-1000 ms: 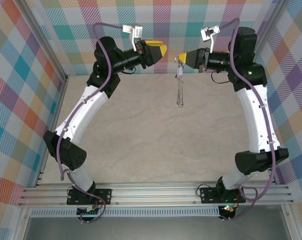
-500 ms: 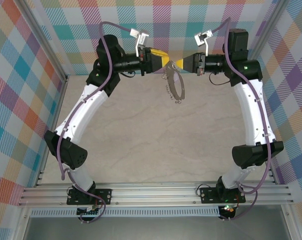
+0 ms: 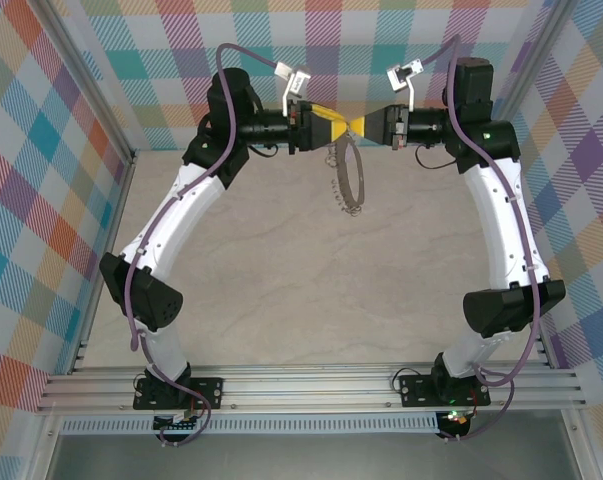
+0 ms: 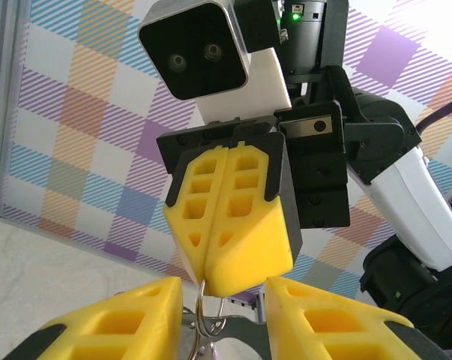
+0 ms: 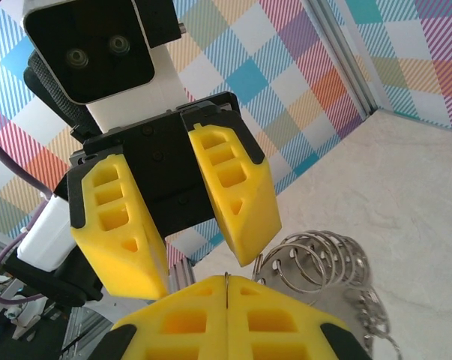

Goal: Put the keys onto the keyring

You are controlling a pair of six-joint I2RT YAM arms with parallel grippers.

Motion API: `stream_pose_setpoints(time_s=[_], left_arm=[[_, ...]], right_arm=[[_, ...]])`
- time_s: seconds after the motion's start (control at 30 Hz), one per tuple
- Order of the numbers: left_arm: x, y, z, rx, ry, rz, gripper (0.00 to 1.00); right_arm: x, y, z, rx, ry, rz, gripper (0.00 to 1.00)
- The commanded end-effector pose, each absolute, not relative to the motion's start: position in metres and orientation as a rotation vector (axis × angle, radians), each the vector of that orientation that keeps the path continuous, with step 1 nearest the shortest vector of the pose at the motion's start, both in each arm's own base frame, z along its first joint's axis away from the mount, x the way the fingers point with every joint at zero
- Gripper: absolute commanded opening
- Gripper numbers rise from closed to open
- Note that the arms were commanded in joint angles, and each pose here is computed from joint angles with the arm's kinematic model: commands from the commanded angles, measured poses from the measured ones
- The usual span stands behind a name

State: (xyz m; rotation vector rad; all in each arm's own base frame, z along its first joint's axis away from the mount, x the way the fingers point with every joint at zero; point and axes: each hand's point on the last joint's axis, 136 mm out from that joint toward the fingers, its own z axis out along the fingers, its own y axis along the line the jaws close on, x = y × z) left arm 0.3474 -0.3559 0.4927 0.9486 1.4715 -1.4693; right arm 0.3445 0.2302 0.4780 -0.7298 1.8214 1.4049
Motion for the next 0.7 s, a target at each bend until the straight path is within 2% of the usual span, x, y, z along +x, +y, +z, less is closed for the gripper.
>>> stream_pose_setpoints(time_s=[0.0,0.37,0.43,0.53,0.67], left_arm=[[0.336,-0.361,0.502,0.997,1.429,-1.477,0.35],[0.334,-0.365,0.495,1.021,1.454,-1.467,0.34],[0.333,-0.365,0.492,1.029,1.466,-1.456,0.31],[0.331,-0.364,0.489,1.043,1.470,-1.452,0.22],[0.330,-0.365,0.489,1.046,1.472,-1.451,0.18]], right_arm=[[0.333,0.228,0.495,-0.782,1.742,1.413,0.00],[0.333,0.228,0.493,-0.780,1.745,1.408,0.00],[0.334,0.227,0.493,-0.777,1.746,1.405,0.00],[0.334,0.228,0.492,-0.777,1.748,1.411,0.00],[0.334,0.228,0.492,-0.782,1.744,1.417,0.00]])
